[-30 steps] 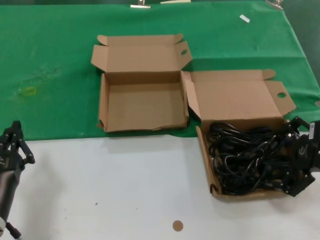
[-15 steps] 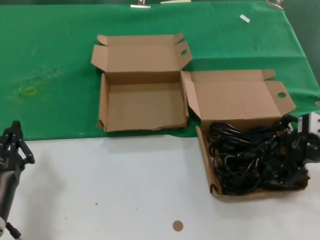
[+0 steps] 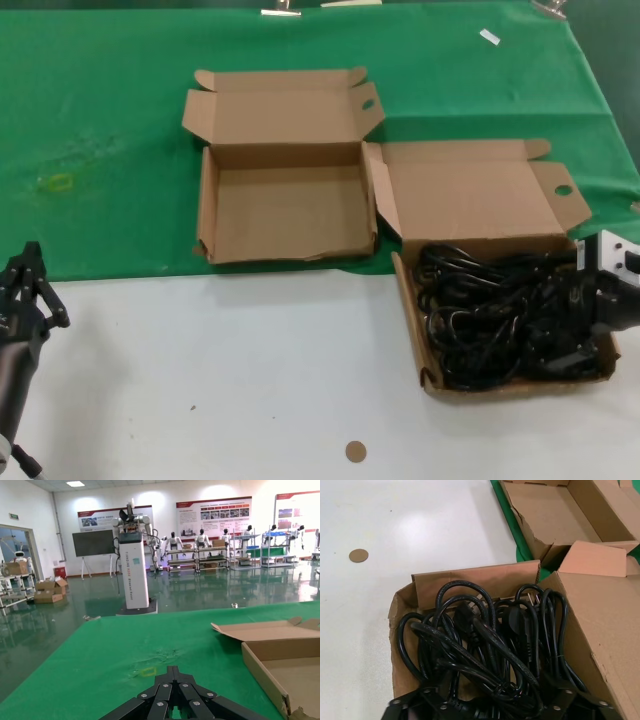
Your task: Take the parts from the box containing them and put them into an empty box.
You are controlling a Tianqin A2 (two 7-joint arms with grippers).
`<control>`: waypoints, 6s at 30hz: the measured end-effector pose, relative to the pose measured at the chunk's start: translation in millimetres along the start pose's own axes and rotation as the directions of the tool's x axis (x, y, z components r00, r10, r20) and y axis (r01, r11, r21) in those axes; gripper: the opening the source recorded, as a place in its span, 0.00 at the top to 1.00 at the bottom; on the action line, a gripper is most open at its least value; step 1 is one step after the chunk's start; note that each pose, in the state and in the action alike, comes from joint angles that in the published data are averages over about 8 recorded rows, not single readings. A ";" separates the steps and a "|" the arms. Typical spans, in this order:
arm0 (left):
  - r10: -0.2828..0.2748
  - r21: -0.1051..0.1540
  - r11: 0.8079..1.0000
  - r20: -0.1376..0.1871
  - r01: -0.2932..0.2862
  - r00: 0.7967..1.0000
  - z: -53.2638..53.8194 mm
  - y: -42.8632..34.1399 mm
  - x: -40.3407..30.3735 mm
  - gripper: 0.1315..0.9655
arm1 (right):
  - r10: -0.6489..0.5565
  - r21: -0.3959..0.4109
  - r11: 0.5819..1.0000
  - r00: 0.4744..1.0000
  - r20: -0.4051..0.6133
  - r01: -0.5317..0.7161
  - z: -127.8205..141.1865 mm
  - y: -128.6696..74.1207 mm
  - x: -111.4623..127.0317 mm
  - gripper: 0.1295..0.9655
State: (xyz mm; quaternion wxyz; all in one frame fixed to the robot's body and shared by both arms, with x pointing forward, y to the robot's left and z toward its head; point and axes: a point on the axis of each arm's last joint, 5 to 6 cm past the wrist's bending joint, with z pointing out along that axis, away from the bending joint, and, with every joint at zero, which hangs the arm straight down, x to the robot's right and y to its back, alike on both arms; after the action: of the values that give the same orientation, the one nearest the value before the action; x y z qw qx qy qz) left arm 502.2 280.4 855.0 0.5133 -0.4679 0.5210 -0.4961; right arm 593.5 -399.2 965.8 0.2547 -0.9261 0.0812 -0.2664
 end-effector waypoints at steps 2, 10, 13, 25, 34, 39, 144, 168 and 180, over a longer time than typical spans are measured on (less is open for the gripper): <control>0.000 0.000 1.000 0.000 0.000 1.000 0.0 0.0 0.0 0.99 | 0.001 -0.002 1.000 1.000 0.002 -0.001 0.5 -0.4 0.6 0.35; 0.000 0.000 1.000 0.000 0.000 1.000 0.0 0.0 0.0 0.99 | 0.001 -0.005 1.000 1.000 0.001 -0.001 -1.8 -3.0 1.5 0.47; 0.000 0.000 1.000 0.000 0.000 1.000 0.0 0.0 0.0 0.99 | 0.001 -0.004 1.000 1.000 0.001 -0.001 -3.3 -3.8 0.9 0.56; -0.001 0.000 1.000 0.000 0.001 1.000 0.0 0.0 0.0 0.99 | 0.002 -0.010 1.000 1.000 0.006 -0.002 -11.0 -6.2 -2.3 0.83; 0.000 0.000 1.000 0.000 0.000 1.000 0.0 0.0 0.0 0.99 | -0.012 -0.005 1.000 1.000 -0.001 0.012 -19.1 -15.9 -1.1 0.89; 0.000 0.000 1.000 0.000 0.000 1.000 0.0 0.0 0.0 0.99 | -0.031 0.013 0.999 0.999 -0.020 0.031 -26.0 -29.7 5.7 0.91; 0.000 0.000 1.000 0.000 0.000 1.000 0.0 0.0 0.0 0.90 | -0.003 0.295 0.953 0.976 -0.219 0.069 135.4 -193.9 87.7 0.24; 0.000 0.000 1.000 0.000 0.000 1.000 0.0 0.0 0.0 0.43 | 0.354 0.517 0.843 0.876 -0.327 -0.148 160.9 -142.0 -1.3 0.01; 0.000 0.000 1.000 0.000 0.000 1.000 0.0 0.0 0.0 0.14 | 0.532 0.593 0.766 0.763 -0.367 -0.248 153.6 -112.1 -46.5 0.00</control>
State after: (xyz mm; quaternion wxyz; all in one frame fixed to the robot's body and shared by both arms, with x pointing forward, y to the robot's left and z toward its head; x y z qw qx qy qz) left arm 502.2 280.4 855.0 0.5133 -0.4679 0.5210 -0.4961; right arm 638.0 -224.0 890.7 0.5107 -0.6780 0.2711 -0.4540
